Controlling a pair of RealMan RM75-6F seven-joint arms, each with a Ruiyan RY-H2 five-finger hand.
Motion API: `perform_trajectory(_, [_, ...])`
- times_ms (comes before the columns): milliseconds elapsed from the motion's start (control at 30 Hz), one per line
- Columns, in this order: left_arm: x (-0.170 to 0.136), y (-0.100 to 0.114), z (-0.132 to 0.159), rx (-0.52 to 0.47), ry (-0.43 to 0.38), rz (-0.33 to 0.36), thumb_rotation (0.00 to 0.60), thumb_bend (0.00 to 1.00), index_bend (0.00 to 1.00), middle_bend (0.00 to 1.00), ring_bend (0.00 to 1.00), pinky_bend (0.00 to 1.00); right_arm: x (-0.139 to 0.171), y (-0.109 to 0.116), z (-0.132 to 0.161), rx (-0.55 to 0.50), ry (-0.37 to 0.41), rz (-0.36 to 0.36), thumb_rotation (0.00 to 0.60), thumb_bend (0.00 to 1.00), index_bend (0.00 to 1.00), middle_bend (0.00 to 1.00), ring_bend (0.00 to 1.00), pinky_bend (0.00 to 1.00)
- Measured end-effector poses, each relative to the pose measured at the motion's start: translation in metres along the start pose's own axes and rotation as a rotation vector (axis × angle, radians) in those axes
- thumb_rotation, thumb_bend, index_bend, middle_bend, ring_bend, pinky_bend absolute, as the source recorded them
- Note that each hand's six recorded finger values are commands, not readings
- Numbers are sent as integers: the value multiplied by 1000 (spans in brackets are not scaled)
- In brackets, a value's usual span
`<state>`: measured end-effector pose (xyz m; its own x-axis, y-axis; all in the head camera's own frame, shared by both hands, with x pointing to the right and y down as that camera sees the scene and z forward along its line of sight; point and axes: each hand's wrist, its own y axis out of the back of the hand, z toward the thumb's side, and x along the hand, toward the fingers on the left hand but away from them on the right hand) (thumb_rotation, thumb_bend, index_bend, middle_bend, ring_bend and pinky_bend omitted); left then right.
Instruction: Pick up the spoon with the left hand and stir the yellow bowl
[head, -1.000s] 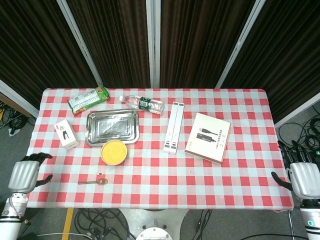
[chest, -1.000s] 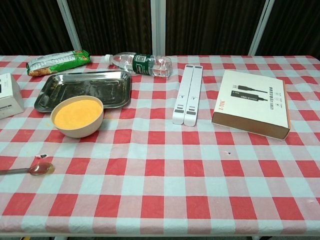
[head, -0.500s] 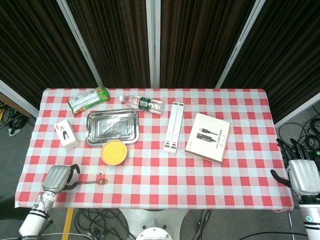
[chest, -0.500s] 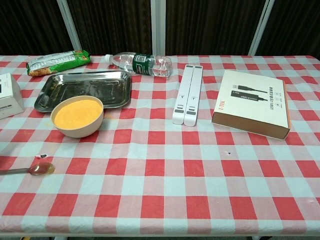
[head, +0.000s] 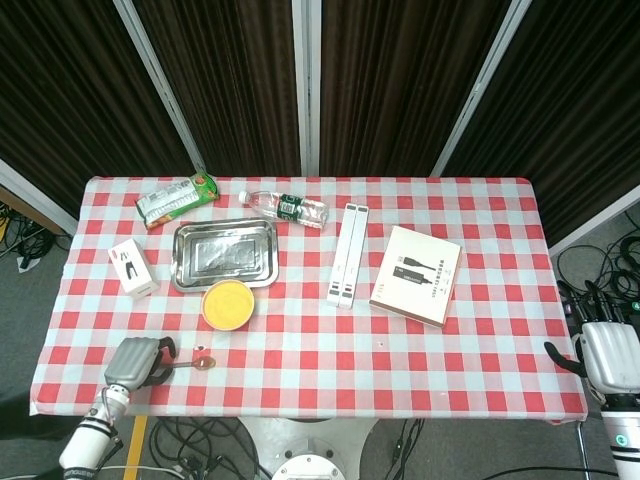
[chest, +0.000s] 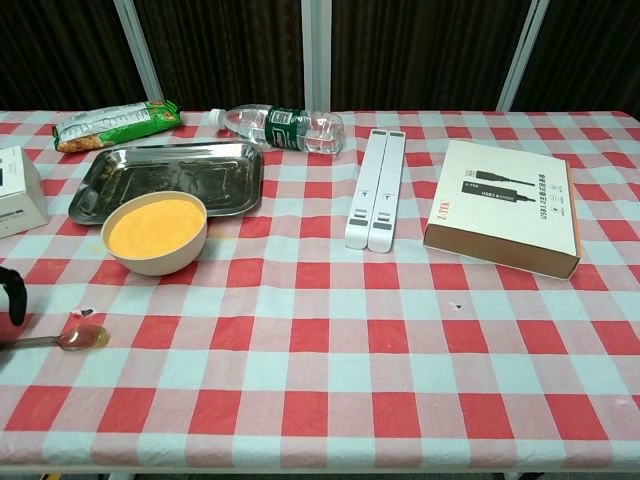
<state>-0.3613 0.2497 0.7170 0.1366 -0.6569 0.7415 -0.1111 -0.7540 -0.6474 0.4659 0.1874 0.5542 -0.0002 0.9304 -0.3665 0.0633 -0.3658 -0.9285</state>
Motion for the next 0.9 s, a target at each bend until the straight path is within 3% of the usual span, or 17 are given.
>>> perform_trajectory(533, [7,-12,1,-5,23,-12,600,459,624,959,911,879,0,-2,-2,-5,-1,4,600,133,90,214,26,124])
perform_trajectory(733, [5,1,2,-17,14,45,600,479,643,961,914,879,0,0,-2,-2,0,0,600,133,90,214,26,124])
perform_trajectory(900, [5,27,-1,-6,1,102,600,480,642,961,914,879,-1,4,-1,6,4,-11,600,133,90,214,26,124])
